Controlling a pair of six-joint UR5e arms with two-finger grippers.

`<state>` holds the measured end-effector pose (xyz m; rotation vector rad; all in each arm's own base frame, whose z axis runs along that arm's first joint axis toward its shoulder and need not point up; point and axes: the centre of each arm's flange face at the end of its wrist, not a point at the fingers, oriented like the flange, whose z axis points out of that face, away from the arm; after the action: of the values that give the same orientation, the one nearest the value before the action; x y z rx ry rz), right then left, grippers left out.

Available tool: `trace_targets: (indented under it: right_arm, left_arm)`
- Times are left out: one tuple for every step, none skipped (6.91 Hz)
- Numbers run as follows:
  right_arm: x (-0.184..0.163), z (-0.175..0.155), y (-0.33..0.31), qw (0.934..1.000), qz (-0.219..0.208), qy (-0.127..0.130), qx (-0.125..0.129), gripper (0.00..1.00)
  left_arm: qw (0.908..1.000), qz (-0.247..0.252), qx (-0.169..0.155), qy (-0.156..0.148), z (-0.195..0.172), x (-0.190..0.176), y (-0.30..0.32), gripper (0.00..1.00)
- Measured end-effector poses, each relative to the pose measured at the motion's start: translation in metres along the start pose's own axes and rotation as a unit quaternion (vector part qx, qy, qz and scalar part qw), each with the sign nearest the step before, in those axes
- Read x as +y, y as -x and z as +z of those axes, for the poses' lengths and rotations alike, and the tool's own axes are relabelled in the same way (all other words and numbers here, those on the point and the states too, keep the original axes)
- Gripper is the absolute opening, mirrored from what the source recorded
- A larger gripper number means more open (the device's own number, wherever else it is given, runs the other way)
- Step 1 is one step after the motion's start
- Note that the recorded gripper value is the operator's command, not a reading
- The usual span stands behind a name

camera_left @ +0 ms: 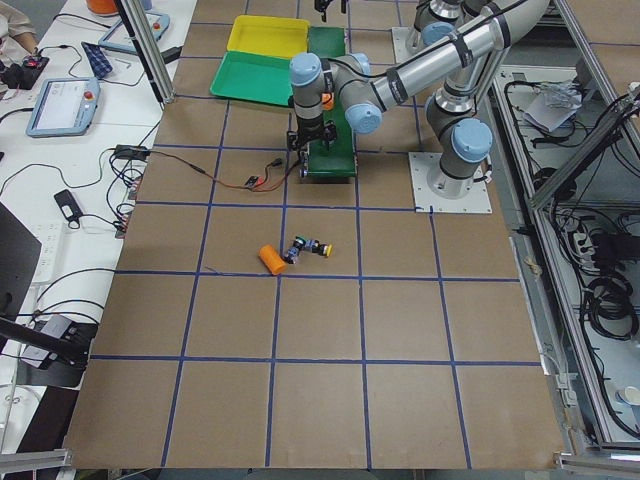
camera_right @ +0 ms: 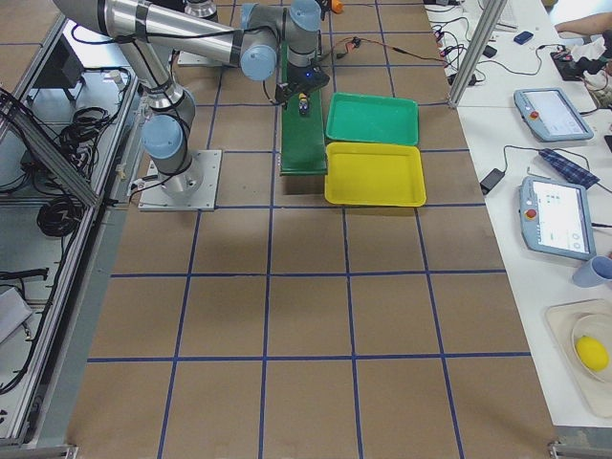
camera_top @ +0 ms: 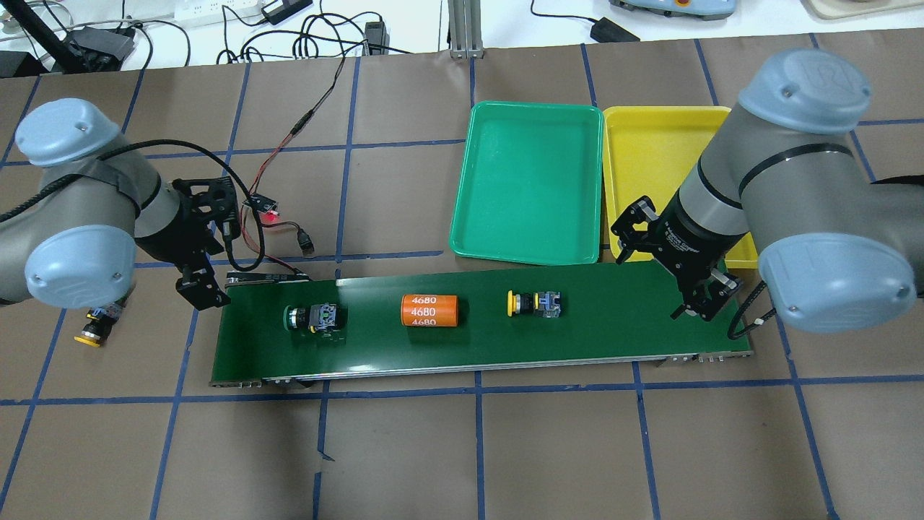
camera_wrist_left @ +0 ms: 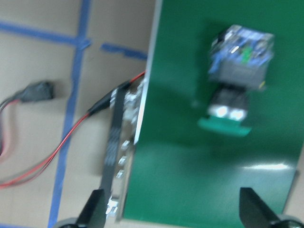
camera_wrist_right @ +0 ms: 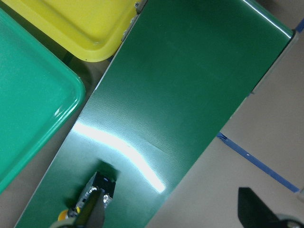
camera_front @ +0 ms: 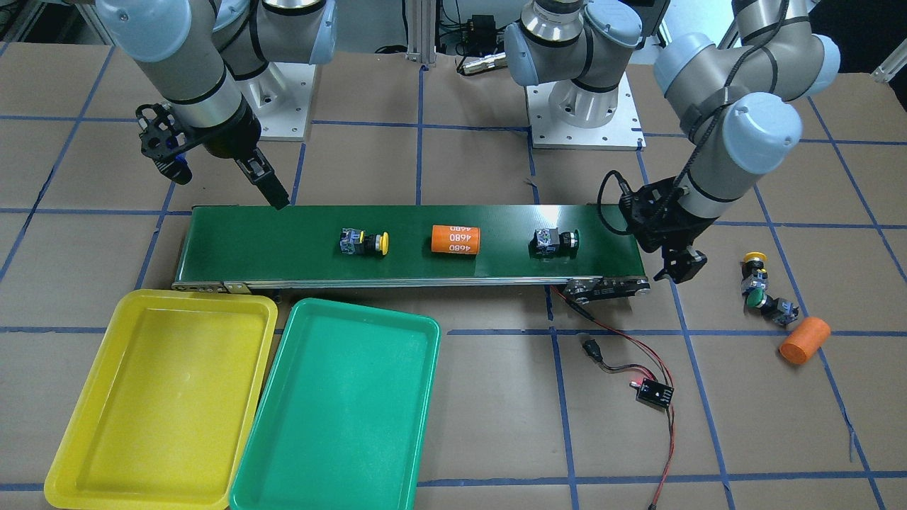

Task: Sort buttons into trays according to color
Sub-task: 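Grasp orange cylinder with left gripper while right gripper grasps yellow-base button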

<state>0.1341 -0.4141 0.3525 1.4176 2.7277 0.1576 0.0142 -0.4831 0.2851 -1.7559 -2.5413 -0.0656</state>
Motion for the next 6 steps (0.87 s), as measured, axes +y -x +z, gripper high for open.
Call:
trace_targets:
  right_arm:
    - [-0.001, 0.012, 0.0, 0.9998, 0.011, -0.007, -0.011, 1.0]
    - [-0.001, 0.02, -0.001, 0.9996, 0.018, -0.013, -0.02, 1.0]
    - [-0.003, 0.027, 0.002, 0.9991, 0.024, -0.018, -0.029, 1.0]
    - [-0.005, 0.036, 0.005, 0.9991, 0.027, -0.017, -0.026, 1.0]
    - [-0.007, 0.045, 0.007, 0.9992, 0.031, -0.013, -0.021, 1.0]
    - [-0.007, 0.051, 0.008, 0.9993, 0.032, -0.009, -0.017, 1.0]
  left_arm:
    - [0.9997, -0.022, -0.008, -0.002, 0.001, 0.019, 0.017, 1.0]
    - [0.9986, -0.046, -0.027, -0.002, 0.0, 0.04, 0.04, 1.0]
    - [0.995, -0.086, -0.051, -0.001, -0.009, 0.069, 0.072, 1.0]
    - [0.9891, -0.128, -0.074, -0.001, -0.02, 0.098, 0.109, 1.0]
    - [0.9844, -0.155, -0.082, 0.004, -0.02, 0.128, 0.14, 1.0]
    - [0.9808, -0.18, -0.074, 0.011, -0.004, 0.169, 0.164, 1.0]
